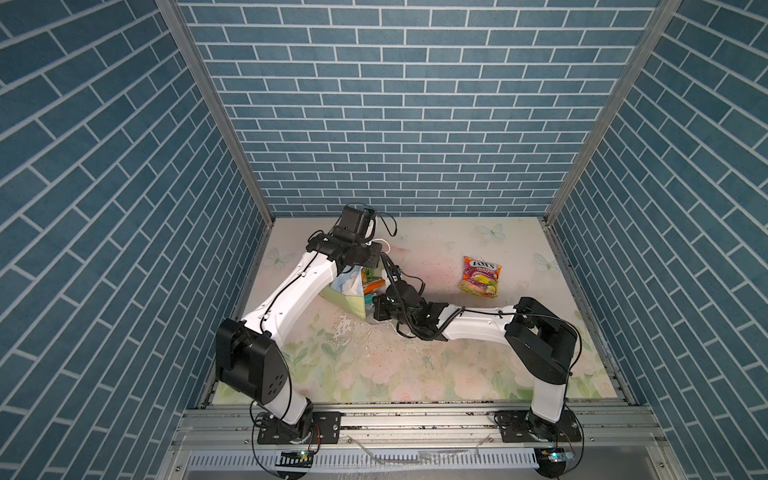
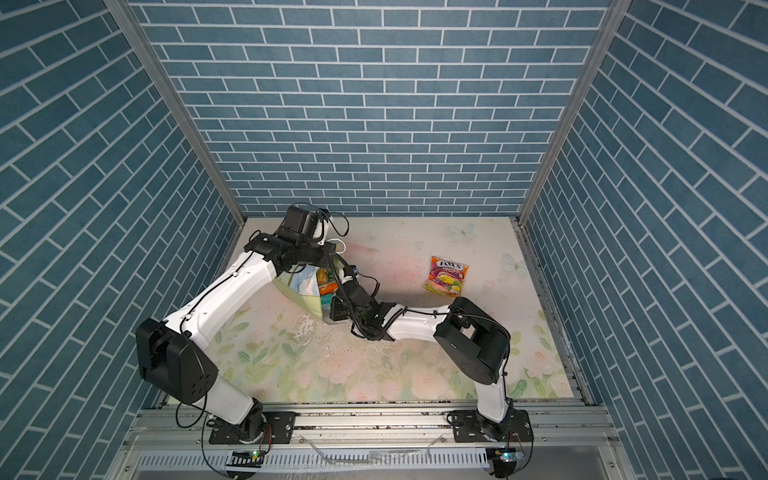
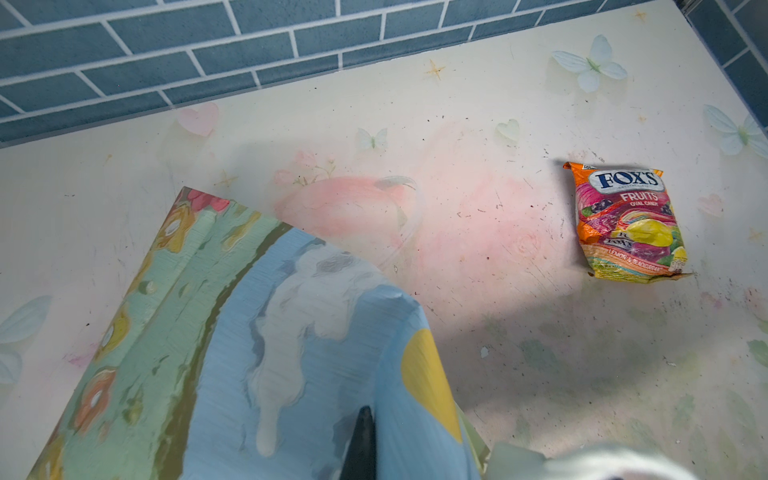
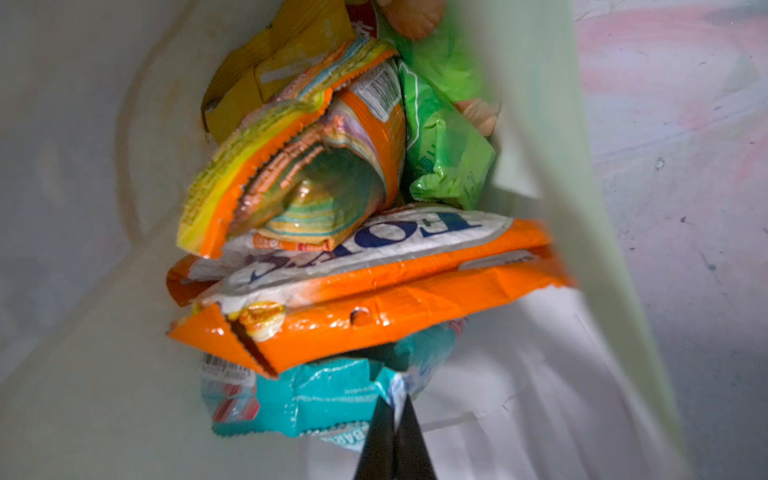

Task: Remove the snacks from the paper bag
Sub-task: 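Close the right gripper on the teal packet at the bag's mouth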

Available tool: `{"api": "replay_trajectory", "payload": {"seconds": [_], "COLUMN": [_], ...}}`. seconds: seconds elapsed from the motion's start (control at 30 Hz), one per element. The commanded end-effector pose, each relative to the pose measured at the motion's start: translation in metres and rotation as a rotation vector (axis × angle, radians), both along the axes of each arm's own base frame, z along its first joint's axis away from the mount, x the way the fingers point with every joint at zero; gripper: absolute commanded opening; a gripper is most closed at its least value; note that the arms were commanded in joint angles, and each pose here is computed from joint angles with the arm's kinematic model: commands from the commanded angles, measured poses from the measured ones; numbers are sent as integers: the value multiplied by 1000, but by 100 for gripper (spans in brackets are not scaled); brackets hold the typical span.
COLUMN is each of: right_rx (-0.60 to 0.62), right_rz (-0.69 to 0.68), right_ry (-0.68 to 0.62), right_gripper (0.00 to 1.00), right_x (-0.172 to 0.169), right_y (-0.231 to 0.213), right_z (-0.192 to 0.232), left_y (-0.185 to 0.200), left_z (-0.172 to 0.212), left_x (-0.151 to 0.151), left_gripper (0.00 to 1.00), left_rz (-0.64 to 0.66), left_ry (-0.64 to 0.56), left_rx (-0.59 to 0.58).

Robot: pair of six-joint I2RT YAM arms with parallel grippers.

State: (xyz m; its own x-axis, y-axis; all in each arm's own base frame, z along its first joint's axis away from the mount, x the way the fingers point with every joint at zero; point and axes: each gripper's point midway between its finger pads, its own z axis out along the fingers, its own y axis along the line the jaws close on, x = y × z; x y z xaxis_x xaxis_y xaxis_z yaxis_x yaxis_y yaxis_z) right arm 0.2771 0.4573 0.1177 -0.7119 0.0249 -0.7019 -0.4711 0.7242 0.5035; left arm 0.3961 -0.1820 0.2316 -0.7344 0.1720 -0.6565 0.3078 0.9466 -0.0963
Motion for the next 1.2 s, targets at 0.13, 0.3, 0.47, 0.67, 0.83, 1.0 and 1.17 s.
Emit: {"api": "replay_trajectory", "payload": {"seconds": [0.13,0.3,0.47,0.67,0.83,1.0,1.17], "right_rx": [20,5,-18,-28,-40,-48,-60], "right_rz": [28,23,-7,-19,-34,-42,-43], "right_ry": [-73,-80,-82,-92,-111,-136,-156], "right_gripper": [0,0,0,0,0,0,0], "right_x": [-2,-2,0,1,2,2,2], "right_y": [-1,-5,-13,-18,-24,-31,-34], "right_z": [32,34,37,45,54,66,76], "left_y": [0,2,1,2,3,2,1], "left_z": [27,29,30,31,32,32,32], "left_x": [2,2,2,1,1,0,0], "left_gripper": [0,0,0,0,0,0,0], "left_rz": [5,9,8,10,13,9,7], "left_ry": [-75,-82,-83,-85,-89,-88,-82], "left_rx": [-20,-16,-18,-17,-15,-20,-25]}}
